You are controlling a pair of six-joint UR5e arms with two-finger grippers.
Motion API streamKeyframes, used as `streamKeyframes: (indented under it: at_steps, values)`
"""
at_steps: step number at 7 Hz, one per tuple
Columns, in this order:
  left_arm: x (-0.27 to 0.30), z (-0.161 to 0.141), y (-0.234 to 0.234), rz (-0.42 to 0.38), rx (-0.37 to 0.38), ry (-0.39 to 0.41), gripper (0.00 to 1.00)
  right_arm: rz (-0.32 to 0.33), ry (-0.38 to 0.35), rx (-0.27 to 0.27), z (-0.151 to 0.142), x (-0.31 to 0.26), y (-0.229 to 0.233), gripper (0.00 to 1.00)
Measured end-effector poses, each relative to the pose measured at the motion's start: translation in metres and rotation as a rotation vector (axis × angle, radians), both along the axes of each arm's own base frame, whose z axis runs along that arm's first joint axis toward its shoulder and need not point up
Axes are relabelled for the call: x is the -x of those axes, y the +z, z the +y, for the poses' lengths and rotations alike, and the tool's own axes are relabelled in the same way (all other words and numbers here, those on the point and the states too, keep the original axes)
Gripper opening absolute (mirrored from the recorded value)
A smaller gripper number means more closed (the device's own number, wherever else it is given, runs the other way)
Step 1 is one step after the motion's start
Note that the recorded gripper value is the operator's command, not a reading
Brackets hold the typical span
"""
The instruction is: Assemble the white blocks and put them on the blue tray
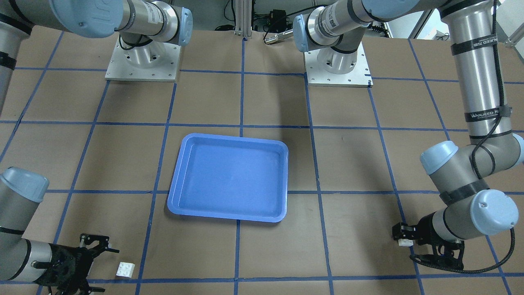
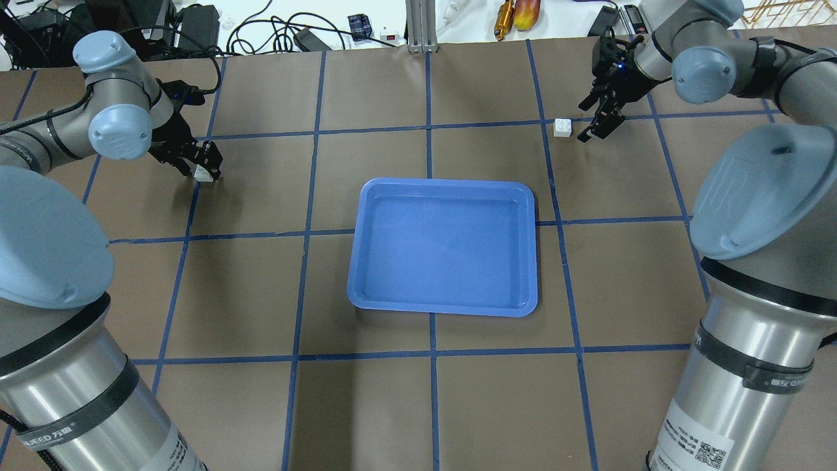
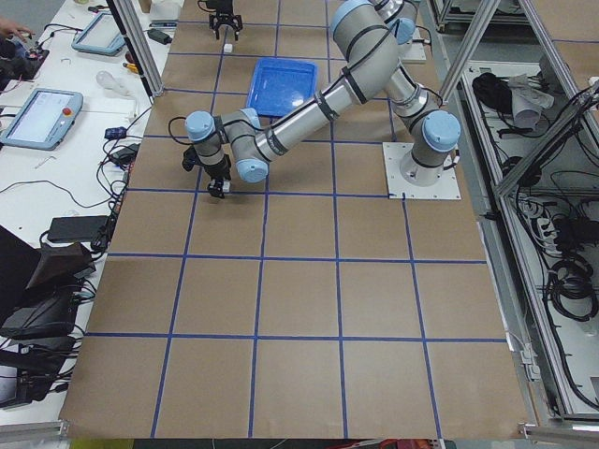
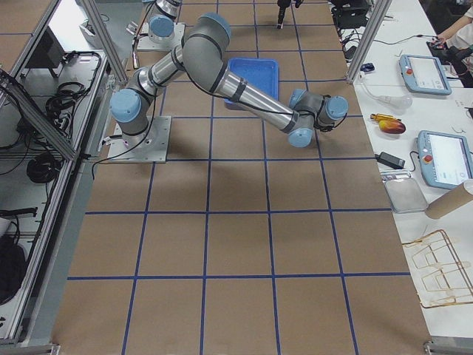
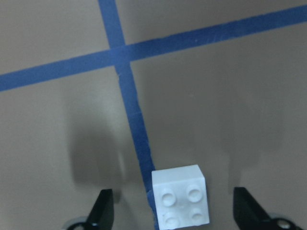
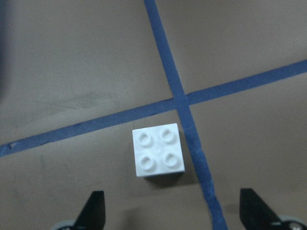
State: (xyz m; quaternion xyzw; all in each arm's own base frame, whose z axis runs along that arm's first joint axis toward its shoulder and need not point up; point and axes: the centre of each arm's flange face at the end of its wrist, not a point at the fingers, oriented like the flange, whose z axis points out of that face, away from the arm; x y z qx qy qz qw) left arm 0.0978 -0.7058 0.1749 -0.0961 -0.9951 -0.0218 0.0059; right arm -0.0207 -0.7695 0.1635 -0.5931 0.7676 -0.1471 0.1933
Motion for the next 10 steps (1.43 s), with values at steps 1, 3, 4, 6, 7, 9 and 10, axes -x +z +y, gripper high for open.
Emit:
streamKeyframes:
  at_steps: [1,3,4,6,7,9,10]
  values:
    - [0.0,-0.001,0.0,0.0,0.001,0.002,0.0,-0.028,-0.005,-0.003,0.002,-0.004,-0.003,0.91]
    - [-0.001,0.0,0.003,-0.002,0.002,0.006,0.0,-0.048,-0.001,0.018,0.001,-0.008,-0.005,0.92]
    - [0.002,0.001,0.014,-0.002,0.008,0.026,0.0,-0.069,0.0,0.053,-0.001,-0.008,-0.003,0.93]
    - [0.043,0.004,0.048,-0.002,0.026,0.1,0.0,-0.186,-0.002,0.12,0.001,0.005,-0.004,0.96]
    - [0.084,0.007,0.066,-0.003,0.035,0.107,0.0,-0.241,-0.017,0.134,0.008,0.02,-0.011,0.96]
    - [0.169,0.02,0.095,-0.002,0.042,0.124,0.0,-0.286,-0.039,0.122,0.019,0.031,-0.026,0.92]
    - [0.211,0.031,0.103,-0.001,0.043,0.119,0.0,-0.294,-0.042,0.114,0.021,0.031,-0.03,0.86]
